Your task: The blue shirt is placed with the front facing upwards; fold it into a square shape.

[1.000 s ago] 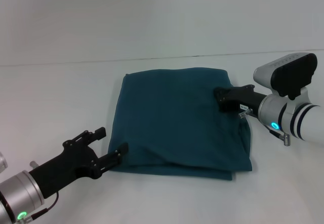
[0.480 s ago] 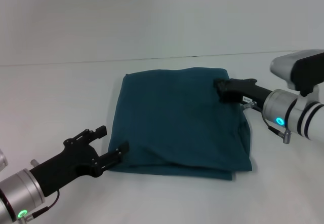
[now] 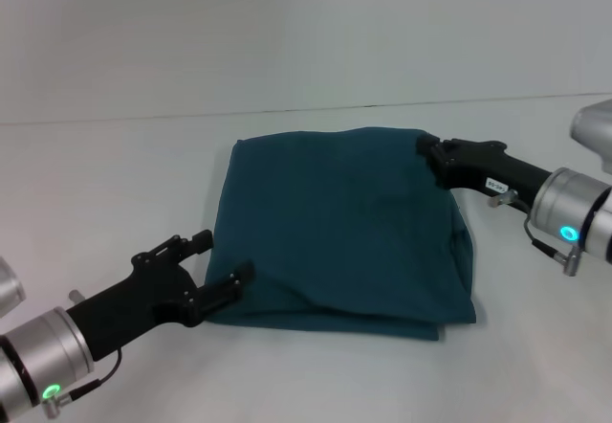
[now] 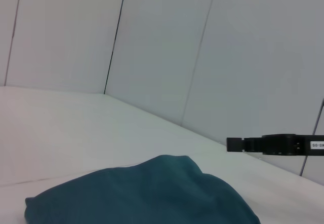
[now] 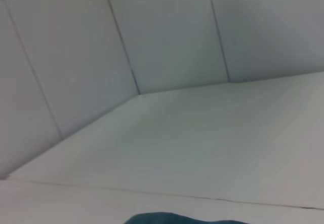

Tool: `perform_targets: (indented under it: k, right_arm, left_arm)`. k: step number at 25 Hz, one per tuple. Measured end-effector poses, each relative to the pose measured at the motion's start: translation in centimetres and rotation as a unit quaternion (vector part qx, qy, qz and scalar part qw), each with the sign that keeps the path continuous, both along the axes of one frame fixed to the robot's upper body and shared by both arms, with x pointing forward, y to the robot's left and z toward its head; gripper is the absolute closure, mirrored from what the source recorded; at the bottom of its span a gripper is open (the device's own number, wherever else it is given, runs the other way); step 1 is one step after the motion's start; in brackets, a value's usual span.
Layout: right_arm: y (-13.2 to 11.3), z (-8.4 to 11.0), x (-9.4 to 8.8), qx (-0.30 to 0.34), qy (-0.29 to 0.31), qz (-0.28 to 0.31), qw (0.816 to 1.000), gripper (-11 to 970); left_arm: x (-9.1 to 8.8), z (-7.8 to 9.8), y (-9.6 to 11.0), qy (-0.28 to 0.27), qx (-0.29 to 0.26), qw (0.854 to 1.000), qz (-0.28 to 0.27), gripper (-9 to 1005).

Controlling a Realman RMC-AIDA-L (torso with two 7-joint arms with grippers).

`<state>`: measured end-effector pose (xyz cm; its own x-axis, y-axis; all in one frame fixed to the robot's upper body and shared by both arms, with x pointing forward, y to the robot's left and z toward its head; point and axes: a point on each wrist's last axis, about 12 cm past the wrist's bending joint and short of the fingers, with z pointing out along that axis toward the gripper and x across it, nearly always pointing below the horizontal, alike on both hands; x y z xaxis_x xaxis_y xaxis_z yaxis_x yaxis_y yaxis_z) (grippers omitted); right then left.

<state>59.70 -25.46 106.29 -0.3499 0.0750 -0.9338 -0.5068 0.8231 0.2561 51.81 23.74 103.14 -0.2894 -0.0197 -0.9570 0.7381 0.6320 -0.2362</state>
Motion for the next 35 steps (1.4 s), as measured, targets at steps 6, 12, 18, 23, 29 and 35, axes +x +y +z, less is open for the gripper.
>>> perform_targets:
  k: [6, 12, 18, 23, 29, 35]
  right_arm:
    - [-1.4, 1.8, -0.7, -0.011, -0.002, 0.043, 0.999, 954]
    - [-3.1, 3.8, -2.5, -0.025, -0.006, 0.078, 0.997, 950]
    - [-6.2, 5.9, -5.4, -0.011, -0.005, 0.081, 0.997, 937]
    - [-8.8, 6.6, -7.6, -0.003, 0.005, 0.097, 0.995, 927]
    - [-10.1, 6.5, -9.3, -0.018, 0.016, 0.108, 0.994, 889]
    - [-8.3, 6.7, -9.3, -0.082, 0.058, 0.196, 0.975, 847]
  left_arm:
    - [0.7, 0.5, -0.5, -0.007, 0.004, 1.000, -0.012, 198]
    - [1.4, 1.0, -0.8, -0.010, 0.004, 1.000, -0.017, 199]
    - [1.8, 1.9, -1.3, -0.013, 0.008, 0.999, -0.037, 199]
    - [2.4, 2.7, -1.4, -0.008, 0.027, 0.998, -0.058, 200]
    - [2.9, 3.8, -1.9, -0.018, 0.032, 0.996, -0.077, 200]
    - [3.6, 4.5, -3.2, 0.003, 0.056, 0.992, -0.116, 201]
